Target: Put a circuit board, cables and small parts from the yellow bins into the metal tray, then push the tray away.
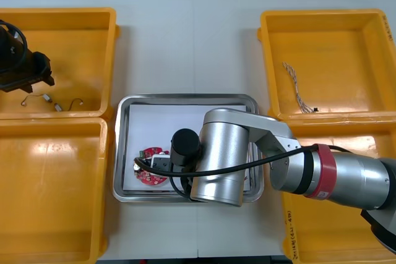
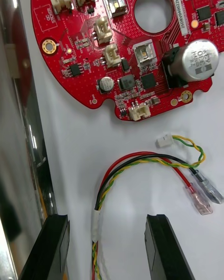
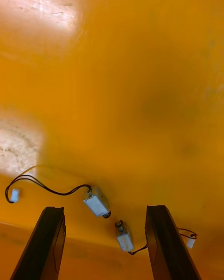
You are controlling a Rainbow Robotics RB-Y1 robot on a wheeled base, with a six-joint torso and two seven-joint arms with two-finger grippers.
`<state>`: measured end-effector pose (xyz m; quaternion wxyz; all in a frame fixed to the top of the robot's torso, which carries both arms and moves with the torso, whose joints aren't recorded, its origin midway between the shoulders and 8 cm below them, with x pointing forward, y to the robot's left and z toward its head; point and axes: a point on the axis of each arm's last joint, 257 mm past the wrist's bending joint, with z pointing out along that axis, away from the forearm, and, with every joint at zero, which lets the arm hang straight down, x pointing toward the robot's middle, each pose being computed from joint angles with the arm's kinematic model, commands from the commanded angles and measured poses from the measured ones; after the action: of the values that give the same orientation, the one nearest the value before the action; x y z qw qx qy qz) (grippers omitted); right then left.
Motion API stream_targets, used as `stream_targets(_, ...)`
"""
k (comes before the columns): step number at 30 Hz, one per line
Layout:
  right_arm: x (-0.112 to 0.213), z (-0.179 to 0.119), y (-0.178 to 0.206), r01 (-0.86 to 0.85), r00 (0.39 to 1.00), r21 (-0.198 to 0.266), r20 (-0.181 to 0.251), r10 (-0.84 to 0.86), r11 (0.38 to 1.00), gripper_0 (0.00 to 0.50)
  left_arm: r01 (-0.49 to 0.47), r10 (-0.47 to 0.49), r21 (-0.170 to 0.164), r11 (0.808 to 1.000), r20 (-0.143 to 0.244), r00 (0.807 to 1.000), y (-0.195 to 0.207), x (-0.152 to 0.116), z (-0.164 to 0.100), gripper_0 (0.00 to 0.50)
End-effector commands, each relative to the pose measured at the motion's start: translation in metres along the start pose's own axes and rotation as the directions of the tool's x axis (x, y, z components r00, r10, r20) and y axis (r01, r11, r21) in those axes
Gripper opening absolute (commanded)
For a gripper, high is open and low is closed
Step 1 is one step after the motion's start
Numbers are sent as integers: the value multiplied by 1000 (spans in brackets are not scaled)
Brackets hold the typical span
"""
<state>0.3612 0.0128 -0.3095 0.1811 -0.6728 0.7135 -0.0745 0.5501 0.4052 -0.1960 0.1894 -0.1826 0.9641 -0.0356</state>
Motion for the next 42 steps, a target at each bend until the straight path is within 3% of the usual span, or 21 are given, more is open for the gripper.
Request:
stream_targets(1,-24,-19,-13,-5,998,-6,67,5,1000,473,-98,97,26,995,54,994,-8,-13,-3,500)
stream_targets(12,-28,-48,-38,-94,986,-43,131,99,995,470,-92,92,12,996,32,995,4,0,12,500)
stream_targets(16,-18,-58,-51,-137,984,-55,108,142,989,471,-95,94,12,995,29,995,4,2,15,500)
stream_targets(21,5,-82,-75,-183,982,-40,41,184,982,470,-96,96,5,995,30,995,4,5,22,500)
stream_targets(26,16,-120,-107,-286,956,-50,55,289,957,471,-96,96,0,995,38,995,5,6,28,500)
stream_targets(29,29,-136,-122,-346,937,-37,42,348,937,472,-94,94,-4,996,33,995,8,10,33,500)
stream_targets(33,44,-151,-137,-461,886,-26,38,462,887,471,-92,92,-7,996,34,995,11,12,37,500)
stream_targets(39,56,-172,-158,-591,804,-11,68,590,806,471,-93,93,-4,996,36,995,10,17,45,500)
stream_targets(41,62,-174,-166,-628,776,9,71,626,778,472,-93,94,-8,996,38,995,11,17,46,421)
stream_targets(42,65,-175,-169,-647,761,20,76,644,762,471,-95,96,-9,995,36,995,10,17,47,319)
